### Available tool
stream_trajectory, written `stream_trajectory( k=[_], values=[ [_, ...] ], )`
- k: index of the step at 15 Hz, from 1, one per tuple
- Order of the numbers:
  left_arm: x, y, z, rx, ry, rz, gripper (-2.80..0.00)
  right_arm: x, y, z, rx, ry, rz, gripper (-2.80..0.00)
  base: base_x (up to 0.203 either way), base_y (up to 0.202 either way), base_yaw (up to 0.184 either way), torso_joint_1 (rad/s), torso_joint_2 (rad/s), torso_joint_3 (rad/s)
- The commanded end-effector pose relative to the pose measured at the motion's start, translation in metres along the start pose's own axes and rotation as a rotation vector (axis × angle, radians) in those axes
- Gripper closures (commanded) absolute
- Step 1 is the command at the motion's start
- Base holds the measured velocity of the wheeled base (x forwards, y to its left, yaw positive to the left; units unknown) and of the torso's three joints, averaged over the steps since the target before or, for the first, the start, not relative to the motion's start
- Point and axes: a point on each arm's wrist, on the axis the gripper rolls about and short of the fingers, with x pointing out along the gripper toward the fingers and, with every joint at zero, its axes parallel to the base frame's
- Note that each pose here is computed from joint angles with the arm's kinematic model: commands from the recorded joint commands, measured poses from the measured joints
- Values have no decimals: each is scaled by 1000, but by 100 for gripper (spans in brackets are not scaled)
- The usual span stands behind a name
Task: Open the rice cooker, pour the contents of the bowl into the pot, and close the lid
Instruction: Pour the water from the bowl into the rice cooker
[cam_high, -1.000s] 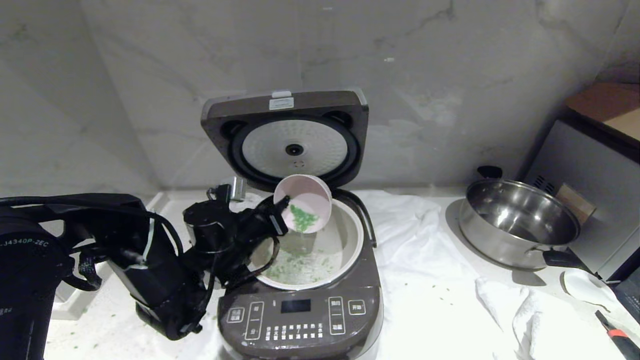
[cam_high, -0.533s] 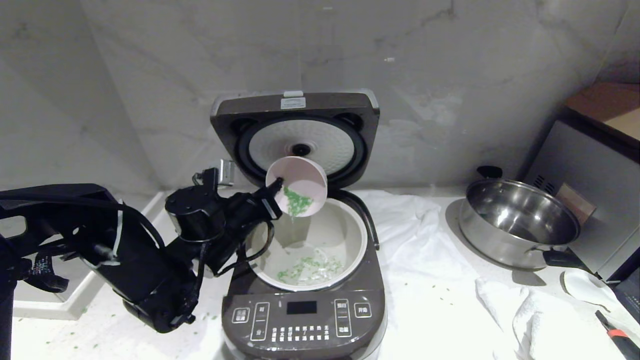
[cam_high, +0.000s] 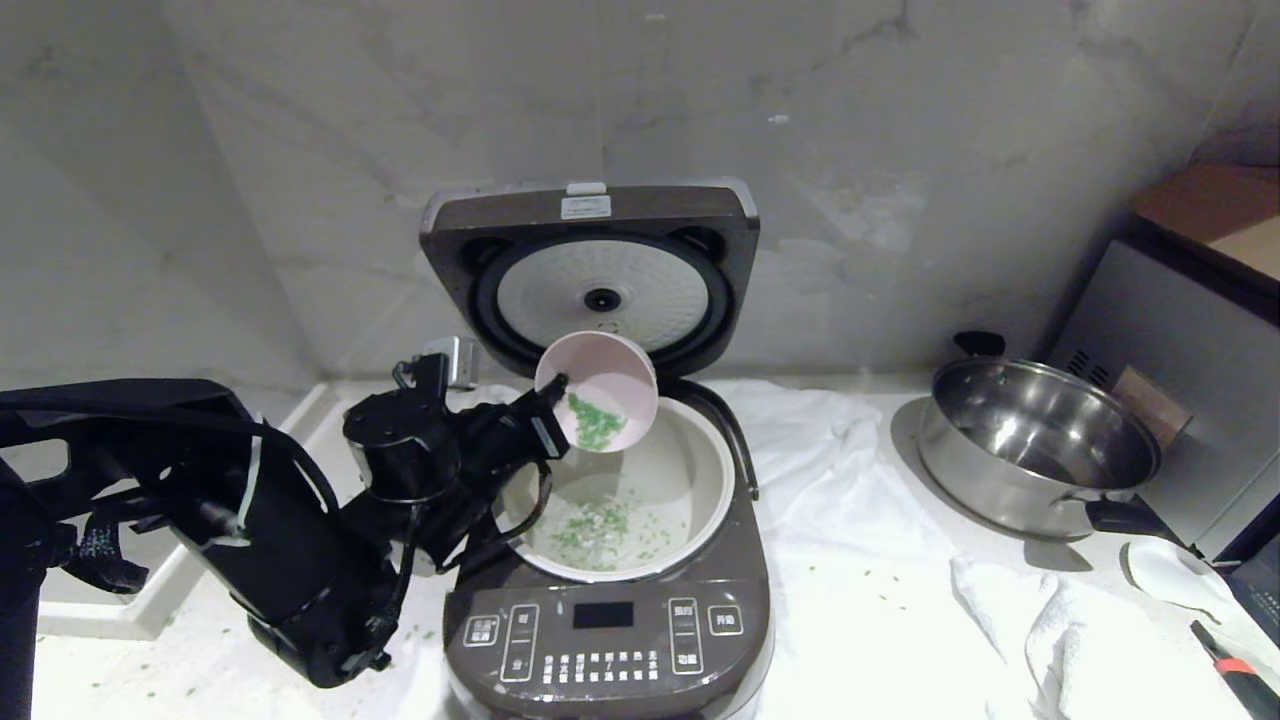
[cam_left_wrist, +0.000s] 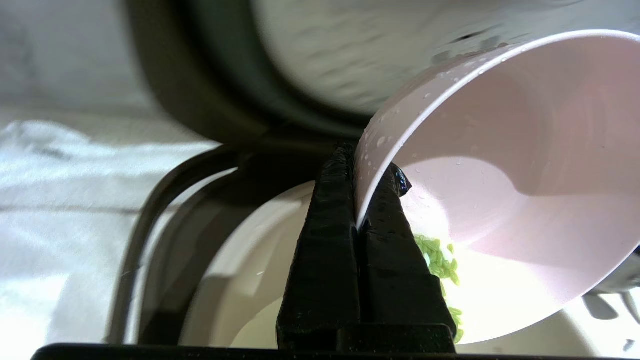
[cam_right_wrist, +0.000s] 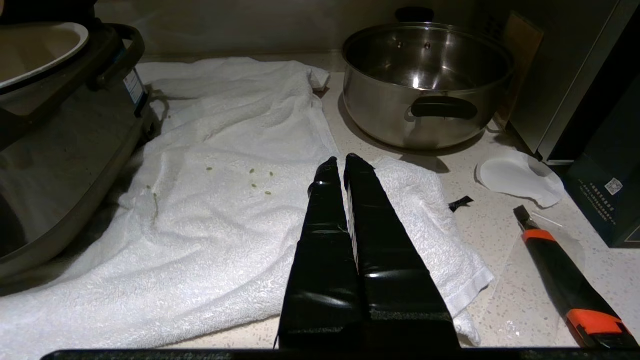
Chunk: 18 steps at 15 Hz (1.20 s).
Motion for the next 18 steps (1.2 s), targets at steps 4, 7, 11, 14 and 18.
stream_trajectory(
  k=[4, 7, 11, 14, 18],
  values=[
    [-10, -13, -6, 47, 28, -27, 0, 0, 0, 0, 0, 0, 2, 0, 0, 0, 0, 0, 0, 0],
    [-15, -19, 10, 38, -14, -51, 0, 0, 0, 0, 0, 0, 0, 0, 0, 0, 0, 0, 0, 0],
    [-16, -19, 33, 41, -86, -67, 0, 0, 0, 0, 0, 1, 2, 0, 0, 0, 0, 0, 0, 0],
    [-13, -21, 38, 52, -10, -42, 0, 0, 0, 0, 0, 0, 1, 0, 0, 0, 0, 0, 0, 0],
    [-14, -26, 52, 70, 152, 20, 0, 0, 0, 0, 0, 1, 0, 0, 0, 0, 0, 0, 0, 0]
  ],
)
